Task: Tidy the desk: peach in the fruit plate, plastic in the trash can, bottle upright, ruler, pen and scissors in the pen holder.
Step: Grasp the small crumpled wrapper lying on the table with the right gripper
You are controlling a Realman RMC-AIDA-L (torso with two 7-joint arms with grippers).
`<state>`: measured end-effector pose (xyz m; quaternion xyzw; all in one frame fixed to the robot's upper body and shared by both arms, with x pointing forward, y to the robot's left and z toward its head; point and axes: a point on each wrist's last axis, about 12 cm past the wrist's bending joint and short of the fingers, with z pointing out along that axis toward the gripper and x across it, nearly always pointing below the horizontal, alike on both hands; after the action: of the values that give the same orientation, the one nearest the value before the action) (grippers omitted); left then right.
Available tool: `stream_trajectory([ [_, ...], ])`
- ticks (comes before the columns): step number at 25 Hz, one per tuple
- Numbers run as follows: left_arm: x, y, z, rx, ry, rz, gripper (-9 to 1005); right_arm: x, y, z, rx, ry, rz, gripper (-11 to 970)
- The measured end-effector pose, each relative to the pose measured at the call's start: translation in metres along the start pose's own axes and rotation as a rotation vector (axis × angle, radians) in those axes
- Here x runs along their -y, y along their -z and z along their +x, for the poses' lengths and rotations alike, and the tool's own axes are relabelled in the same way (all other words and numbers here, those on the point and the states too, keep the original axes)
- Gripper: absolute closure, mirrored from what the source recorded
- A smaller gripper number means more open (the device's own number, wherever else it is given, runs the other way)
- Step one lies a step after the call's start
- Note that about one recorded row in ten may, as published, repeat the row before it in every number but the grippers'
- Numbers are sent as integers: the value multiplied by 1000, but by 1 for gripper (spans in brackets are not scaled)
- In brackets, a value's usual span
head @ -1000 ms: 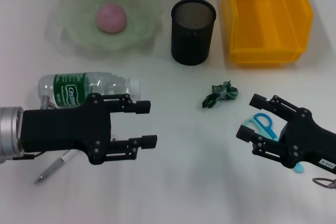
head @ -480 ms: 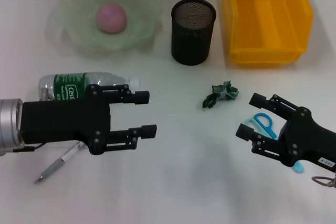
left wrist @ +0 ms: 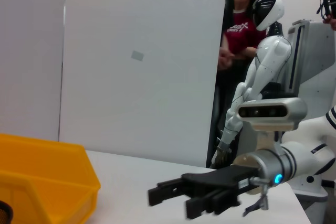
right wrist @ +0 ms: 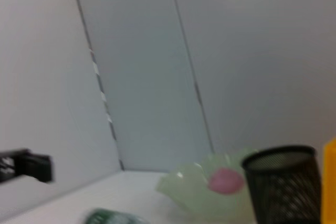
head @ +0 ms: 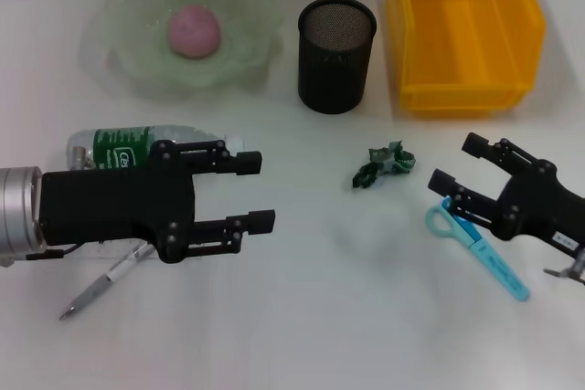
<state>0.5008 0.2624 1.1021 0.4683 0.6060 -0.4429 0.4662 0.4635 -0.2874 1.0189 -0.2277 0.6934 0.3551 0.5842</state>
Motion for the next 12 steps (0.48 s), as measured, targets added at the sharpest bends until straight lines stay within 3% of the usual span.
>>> stream_trajectory([
  [12, -2, -1, 2, -1, 8, -15, 346, 17, -34, 2, -107, 6, 60, 142],
])
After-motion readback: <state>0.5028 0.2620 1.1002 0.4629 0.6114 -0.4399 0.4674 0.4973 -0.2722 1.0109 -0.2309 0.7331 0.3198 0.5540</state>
